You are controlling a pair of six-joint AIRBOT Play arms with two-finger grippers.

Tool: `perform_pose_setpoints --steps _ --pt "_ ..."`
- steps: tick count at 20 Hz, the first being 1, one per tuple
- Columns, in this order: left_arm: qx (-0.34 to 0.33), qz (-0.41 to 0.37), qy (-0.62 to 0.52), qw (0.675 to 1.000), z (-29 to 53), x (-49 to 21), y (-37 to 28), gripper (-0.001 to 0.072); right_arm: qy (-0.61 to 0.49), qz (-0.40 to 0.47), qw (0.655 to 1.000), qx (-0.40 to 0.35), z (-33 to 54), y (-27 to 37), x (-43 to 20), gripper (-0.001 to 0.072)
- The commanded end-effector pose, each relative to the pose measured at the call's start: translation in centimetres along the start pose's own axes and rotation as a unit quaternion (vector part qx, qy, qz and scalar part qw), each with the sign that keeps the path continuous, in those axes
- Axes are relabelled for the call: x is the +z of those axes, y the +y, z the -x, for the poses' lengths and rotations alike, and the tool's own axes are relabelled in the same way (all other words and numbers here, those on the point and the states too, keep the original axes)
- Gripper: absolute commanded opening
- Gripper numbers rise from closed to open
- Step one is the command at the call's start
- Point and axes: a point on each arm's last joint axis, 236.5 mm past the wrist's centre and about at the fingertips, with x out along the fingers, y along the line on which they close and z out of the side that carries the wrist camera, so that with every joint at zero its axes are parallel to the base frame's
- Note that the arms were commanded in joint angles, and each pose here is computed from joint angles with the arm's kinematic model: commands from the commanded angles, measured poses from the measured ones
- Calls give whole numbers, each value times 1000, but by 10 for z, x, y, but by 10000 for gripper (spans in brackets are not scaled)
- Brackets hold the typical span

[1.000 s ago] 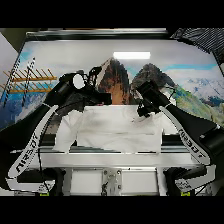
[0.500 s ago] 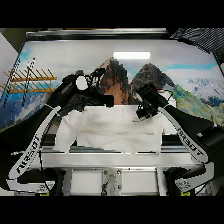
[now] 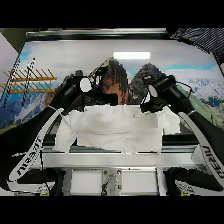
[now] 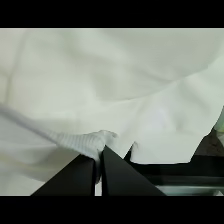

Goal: Fold the clothes and pants, and hang the long-sleeved shirts on hangers.

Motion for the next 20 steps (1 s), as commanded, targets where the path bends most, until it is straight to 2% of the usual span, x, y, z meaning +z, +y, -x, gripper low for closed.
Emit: perform_pose_setpoints --steps 1,6,11,15,20 --pt "-17 -22 -43 999 -6 13 -28 555 -59 -5 997 48 52 11 -8 22" --pt "-9 -47 -5 999 -14 4 -39 555 -89 32 993 64 78 35 -17 22" --pt "114 -86 73 987 -22 -13 0 555 -83 50 993 63 80 44 -25 22" --pt "112 -92 69 987 -28 -16 -5 555 -86 42 993 65 83 44 -25 22" --pt "93 -57 74 991 -52 -34 -1 555 -97 32 992 70 91 42 -26 22"
